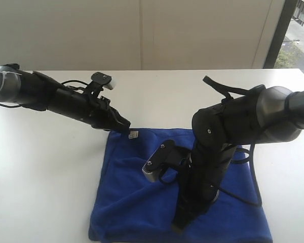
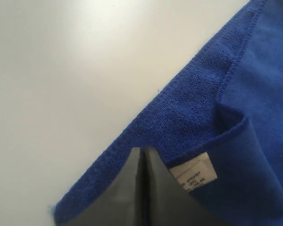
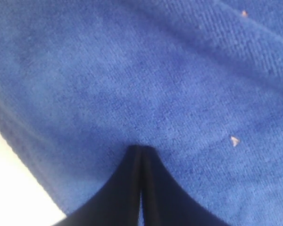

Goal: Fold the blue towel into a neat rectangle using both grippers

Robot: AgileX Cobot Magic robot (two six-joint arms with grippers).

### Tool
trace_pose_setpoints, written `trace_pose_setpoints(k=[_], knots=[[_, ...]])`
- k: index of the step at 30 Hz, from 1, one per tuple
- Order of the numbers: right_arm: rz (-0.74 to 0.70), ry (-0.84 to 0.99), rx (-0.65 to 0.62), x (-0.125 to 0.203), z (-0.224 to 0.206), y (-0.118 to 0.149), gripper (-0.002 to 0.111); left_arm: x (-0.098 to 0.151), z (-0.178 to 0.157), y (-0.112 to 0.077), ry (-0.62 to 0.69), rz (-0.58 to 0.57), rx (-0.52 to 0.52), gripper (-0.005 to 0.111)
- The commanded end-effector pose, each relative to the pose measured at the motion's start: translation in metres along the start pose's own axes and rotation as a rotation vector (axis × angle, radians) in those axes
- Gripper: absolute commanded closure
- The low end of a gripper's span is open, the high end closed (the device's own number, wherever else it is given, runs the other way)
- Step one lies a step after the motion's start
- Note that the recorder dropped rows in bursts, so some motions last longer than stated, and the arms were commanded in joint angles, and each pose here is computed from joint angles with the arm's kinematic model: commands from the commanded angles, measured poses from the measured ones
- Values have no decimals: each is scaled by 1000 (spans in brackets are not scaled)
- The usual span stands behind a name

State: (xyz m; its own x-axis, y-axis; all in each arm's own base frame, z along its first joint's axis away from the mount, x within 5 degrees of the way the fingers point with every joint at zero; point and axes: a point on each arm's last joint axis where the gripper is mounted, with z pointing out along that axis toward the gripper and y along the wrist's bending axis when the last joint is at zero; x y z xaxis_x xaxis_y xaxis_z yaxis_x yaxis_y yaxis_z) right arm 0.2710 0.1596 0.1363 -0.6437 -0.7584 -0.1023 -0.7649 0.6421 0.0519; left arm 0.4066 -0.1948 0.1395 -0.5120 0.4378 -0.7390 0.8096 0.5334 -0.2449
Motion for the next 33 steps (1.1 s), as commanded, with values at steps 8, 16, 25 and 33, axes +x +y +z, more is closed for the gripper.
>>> trace_pose_setpoints(k=[8, 16, 25, 33], knots=[[3, 8, -3, 2, 7, -2, 108, -5, -6, -1, 4, 140, -11, 107], [1, 8, -3, 2, 7, -2, 108, -5, -6, 2, 4, 139, -50, 107], [1, 8, -3, 2, 7, -2, 108, -18, -18, 2, -26, 145, -117, 107], [1, 26, -12, 3, 7, -1, 108, -12, -18, 7, 33, 148, -161, 107]])
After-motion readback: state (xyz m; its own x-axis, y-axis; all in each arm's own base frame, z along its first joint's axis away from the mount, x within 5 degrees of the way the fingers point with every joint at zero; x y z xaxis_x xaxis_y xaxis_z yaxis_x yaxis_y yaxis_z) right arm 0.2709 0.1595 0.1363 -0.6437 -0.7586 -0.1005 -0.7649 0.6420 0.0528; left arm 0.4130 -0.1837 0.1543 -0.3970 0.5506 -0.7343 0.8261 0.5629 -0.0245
